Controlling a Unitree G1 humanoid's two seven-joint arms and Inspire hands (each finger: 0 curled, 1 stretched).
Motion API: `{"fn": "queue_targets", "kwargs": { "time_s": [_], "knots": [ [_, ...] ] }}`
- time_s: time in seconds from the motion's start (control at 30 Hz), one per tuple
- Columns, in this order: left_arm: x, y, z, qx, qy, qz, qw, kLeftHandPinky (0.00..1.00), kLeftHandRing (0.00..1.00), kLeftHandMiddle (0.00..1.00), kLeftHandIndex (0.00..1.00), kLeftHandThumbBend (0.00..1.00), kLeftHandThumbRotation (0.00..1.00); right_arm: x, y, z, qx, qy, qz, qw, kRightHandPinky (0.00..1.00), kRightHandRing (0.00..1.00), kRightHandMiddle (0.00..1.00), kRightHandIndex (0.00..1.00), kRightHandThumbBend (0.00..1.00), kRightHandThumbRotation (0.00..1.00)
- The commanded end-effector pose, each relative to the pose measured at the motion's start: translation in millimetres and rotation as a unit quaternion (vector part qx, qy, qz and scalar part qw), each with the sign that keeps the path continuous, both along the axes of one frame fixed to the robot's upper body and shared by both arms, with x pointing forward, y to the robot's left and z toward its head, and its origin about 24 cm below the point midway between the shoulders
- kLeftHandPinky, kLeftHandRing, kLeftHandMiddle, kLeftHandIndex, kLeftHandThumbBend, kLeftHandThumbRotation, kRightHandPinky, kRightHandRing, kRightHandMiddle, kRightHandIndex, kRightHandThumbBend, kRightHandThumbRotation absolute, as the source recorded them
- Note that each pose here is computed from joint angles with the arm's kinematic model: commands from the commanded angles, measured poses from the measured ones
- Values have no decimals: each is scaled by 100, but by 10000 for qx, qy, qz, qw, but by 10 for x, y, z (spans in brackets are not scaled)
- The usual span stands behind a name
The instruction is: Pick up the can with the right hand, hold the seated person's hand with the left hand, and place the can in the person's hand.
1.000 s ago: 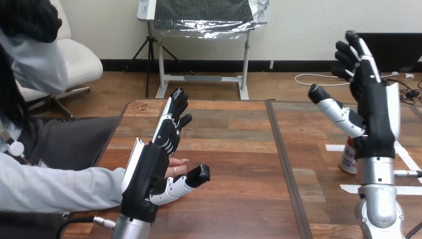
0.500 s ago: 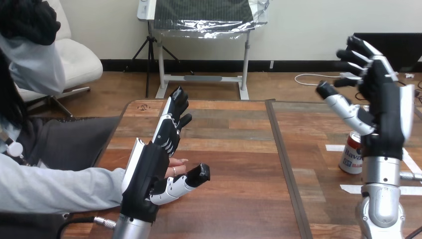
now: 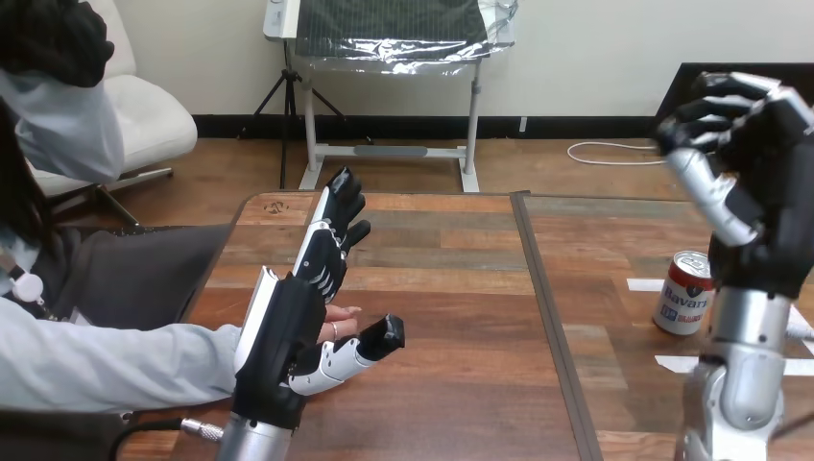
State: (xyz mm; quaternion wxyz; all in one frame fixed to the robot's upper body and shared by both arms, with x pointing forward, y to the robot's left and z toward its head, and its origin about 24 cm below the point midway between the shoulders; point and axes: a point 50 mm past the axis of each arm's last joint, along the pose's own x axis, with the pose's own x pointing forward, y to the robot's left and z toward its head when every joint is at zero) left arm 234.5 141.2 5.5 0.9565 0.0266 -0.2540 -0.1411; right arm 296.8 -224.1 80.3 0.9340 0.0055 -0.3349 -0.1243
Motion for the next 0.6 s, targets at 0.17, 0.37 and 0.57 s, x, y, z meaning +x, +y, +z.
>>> {"fn": "queue_targets", "kwargs": {
  "time_s": [0.17,0.37,0.57],
  "knots": [
    [110,5,107,-53,-230,41,9997,92,98,100,100,100,64,60,62,305,-251,-515,388,9976,2,5,9,12,64,8],
    [114,0,110,-52,-244,56,9997,92,98,100,100,100,64,64,20,319,-708,-367,137,9967,7,11,16,19,81,23],
    [117,-5,116,-58,-259,60,9996,92,98,100,100,100,65,74,-7,322,-1121,-236,164,9933,26,31,34,35,92,32]
  ]
}}
